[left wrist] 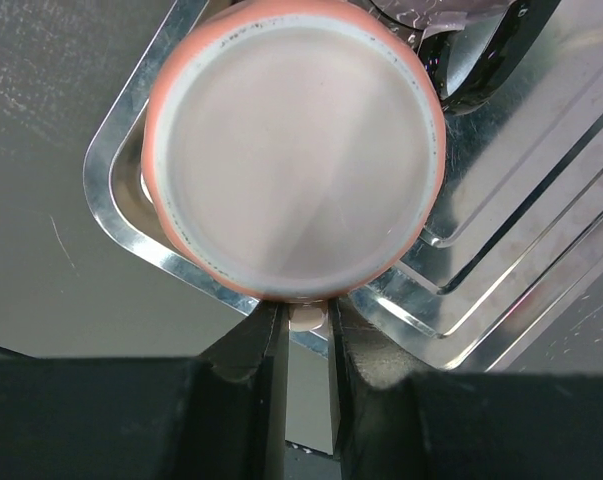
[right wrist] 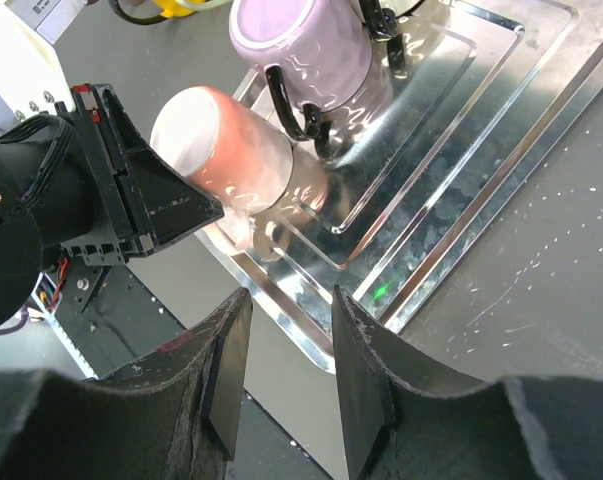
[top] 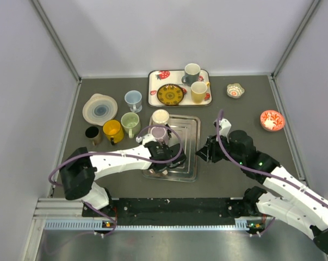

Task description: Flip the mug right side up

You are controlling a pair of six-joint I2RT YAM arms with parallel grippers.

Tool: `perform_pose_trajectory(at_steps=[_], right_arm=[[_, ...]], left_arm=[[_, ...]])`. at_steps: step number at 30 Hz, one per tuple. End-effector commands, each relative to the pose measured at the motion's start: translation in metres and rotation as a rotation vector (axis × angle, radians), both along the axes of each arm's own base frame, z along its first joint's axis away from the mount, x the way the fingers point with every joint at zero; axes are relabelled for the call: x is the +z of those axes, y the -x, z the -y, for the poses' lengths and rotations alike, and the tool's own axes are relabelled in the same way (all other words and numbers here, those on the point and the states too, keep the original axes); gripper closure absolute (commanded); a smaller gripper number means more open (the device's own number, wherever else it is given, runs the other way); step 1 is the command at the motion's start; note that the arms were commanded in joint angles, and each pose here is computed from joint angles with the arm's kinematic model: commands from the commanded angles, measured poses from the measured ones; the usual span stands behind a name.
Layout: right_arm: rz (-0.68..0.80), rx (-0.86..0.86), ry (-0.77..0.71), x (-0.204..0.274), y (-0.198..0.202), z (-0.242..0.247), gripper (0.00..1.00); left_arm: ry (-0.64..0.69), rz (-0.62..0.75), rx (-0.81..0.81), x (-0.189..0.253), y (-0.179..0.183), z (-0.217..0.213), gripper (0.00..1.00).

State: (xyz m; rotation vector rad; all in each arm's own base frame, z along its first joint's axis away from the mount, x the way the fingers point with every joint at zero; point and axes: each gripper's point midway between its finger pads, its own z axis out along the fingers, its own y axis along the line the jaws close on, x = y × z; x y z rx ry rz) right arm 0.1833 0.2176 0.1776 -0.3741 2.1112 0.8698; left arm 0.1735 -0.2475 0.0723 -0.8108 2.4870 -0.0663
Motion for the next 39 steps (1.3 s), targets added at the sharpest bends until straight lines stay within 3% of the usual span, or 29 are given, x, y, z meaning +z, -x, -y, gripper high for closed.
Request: perform_pose_trajectory(at_steps=[1, 11, 29, 34, 37, 38, 39], right_arm=[[0.029, 0.002, -0.030, 0.013, 0.000, -0.003, 0.62], [0.027, -0.006, -0.030, 0.013, 0.002, 0.000, 0.62], [0.042, 0.002, -0.076, 0.031, 0.010, 0.002, 0.62], [0.016, 0.041, -0.154, 0.037, 0.027, 0.000, 0.62], [0.016, 0.055, -0.234, 0.045, 0.032, -0.005, 0.61], [0.029, 0.078, -0.277, 0.053, 0.037, -0.007, 0.61], [0.032, 0.087, -0.328, 0.058, 0.039, -0.011, 0.60]], left_arm=[[-0.032, -0.003, -0.079, -0.003, 0.001, -0.011, 1.00], [0.085, 0.062, -0.324, 0.017, 0.011, 0.009, 1.00], [0.115, 0.416, -0.527, 0.097, 0.033, 0.025, 1.00], [0.269, 0.626, -0.540, 0.159, 0.027, 0.025, 1.00], [0.431, 0.801, -0.558, 0.207, 0.025, 0.028, 1.00], [0.423, 0.874, -0.599, 0.214, 0.024, 0.024, 1.00], [0.546, 0.965, -0.567, 0.246, 0.025, 0.028, 1.00]])
